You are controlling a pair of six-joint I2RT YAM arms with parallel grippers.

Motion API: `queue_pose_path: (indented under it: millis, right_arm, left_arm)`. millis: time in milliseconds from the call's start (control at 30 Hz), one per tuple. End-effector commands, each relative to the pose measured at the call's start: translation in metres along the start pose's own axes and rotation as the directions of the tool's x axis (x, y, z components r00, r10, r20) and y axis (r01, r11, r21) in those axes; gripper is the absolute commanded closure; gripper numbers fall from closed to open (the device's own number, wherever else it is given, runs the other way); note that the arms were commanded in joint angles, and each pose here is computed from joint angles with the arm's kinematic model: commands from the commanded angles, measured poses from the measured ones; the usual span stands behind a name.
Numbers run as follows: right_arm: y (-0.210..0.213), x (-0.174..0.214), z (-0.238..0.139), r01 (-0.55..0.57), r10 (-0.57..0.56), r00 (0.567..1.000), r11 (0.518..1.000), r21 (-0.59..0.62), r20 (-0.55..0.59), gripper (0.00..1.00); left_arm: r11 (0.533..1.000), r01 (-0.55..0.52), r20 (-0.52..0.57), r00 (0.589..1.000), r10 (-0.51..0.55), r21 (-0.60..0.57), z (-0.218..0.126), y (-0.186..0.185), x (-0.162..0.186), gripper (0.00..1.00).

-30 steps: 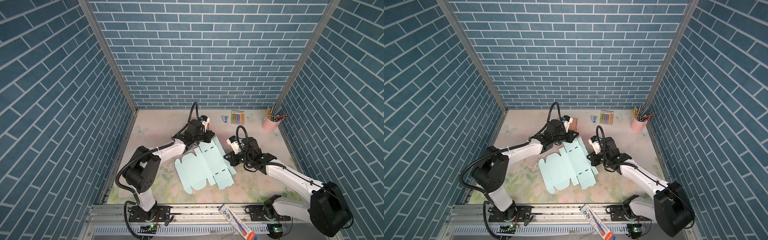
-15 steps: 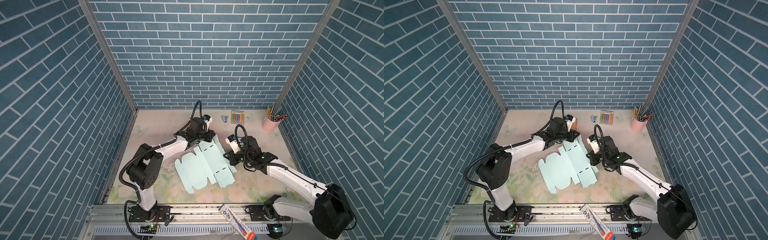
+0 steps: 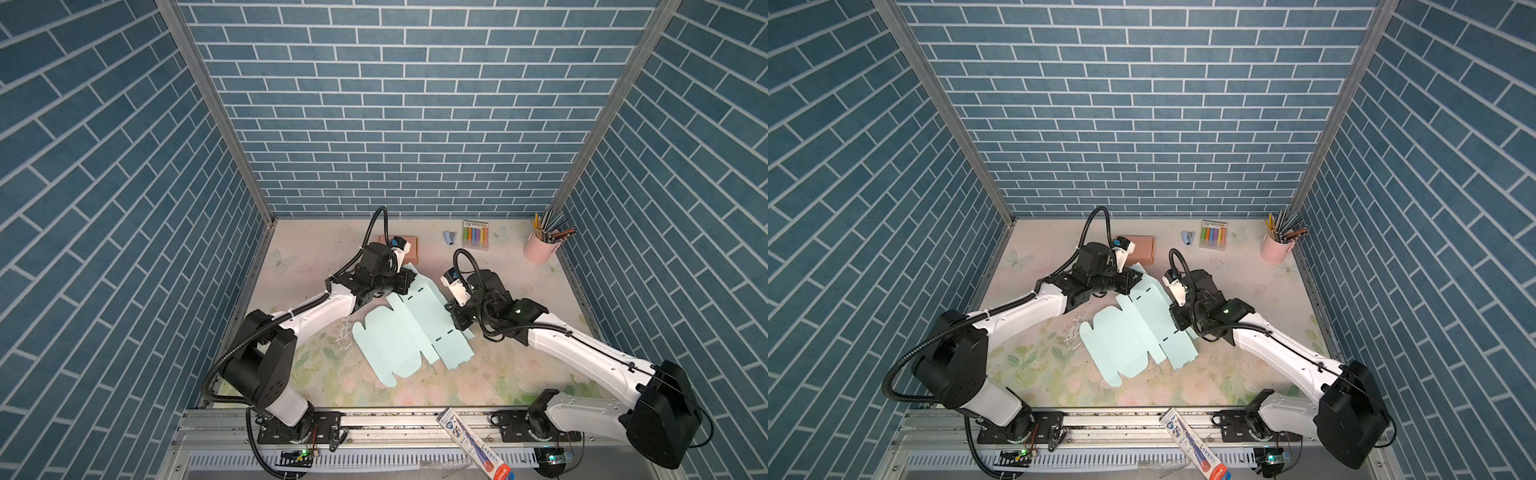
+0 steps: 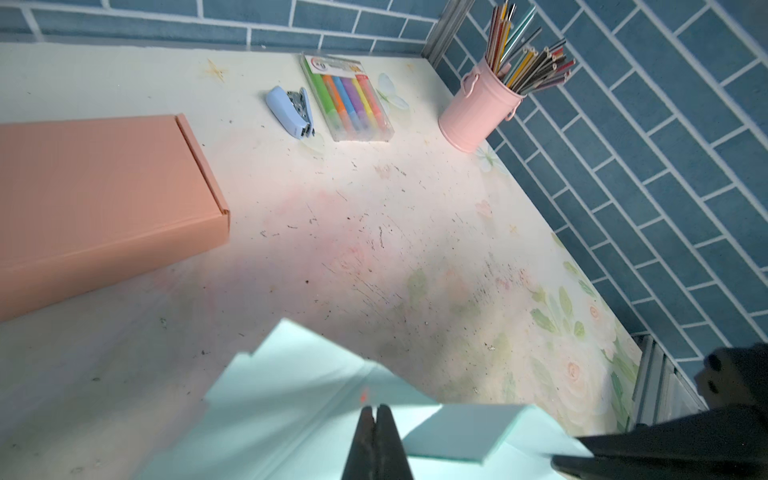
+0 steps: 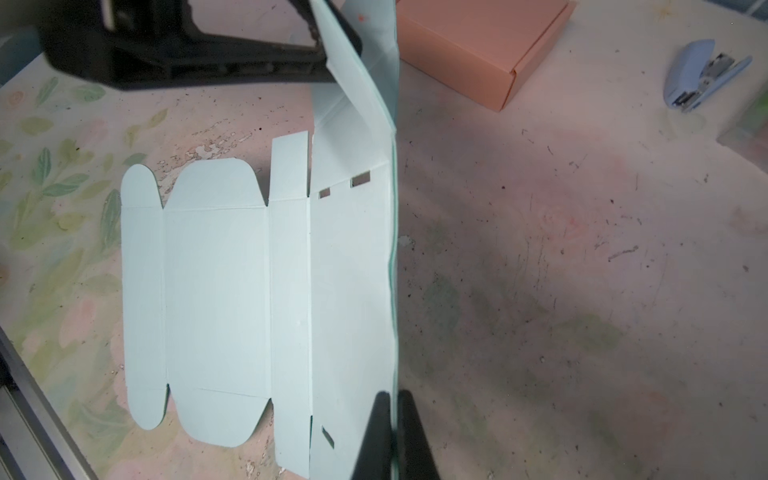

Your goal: Fold the paper box

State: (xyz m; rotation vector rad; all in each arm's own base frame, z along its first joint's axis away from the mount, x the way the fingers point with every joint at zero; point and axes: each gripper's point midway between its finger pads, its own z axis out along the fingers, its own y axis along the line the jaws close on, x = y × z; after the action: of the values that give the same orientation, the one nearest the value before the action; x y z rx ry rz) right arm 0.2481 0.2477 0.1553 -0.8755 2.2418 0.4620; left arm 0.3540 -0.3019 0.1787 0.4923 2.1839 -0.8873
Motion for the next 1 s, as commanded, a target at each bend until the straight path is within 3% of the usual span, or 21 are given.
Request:
queue_pose_path:
  millis: [0, 167, 633, 733, 967]
  right_arm:
    - [0.0, -0.009, -0.004, 0.106, -0.106, 0.994, 0.993, 0.055, 0.004, 1.0]
    - [0.001, -0.017, -0.007, 0.122, -0.124, 0.992, 0.989, 0.081, 0.018, 1.0]
    - [0.008, -0.023, -0.007, 0.228, -0.227, 0.974, 0.96, 0.16, -0.025, 1.0]
    - [0.012, -0.025, -0.012, 0.284, -0.283, 0.958, 0.937, 0.205, -0.035, 1.0]
    - [0.029, -0.027, -0.017, 0.384, -0.39, 0.92, 0.89, 0.245, -0.028, 1.0]
  left_arm:
    - [0.999, -0.015, 0.028, 1.0, 0.014, 0.042, -0.007, -0.006, -0.012, 1.0]
    - [0.996, -0.018, 0.017, 1.0, 0.016, 0.082, -0.005, -0.019, -0.005, 1.0]
    - [0.993, 0.023, -0.024, 0.999, -0.021, 0.113, -0.019, -0.043, 0.063, 1.0]
    - [0.994, 0.057, -0.01, 0.998, -0.057, 0.091, -0.035, -0.022, 0.069, 1.0]
    - [0.96, 0.276, 0.149, 0.952, -0.268, -0.039, -0.088, 0.067, 0.099, 1.0]
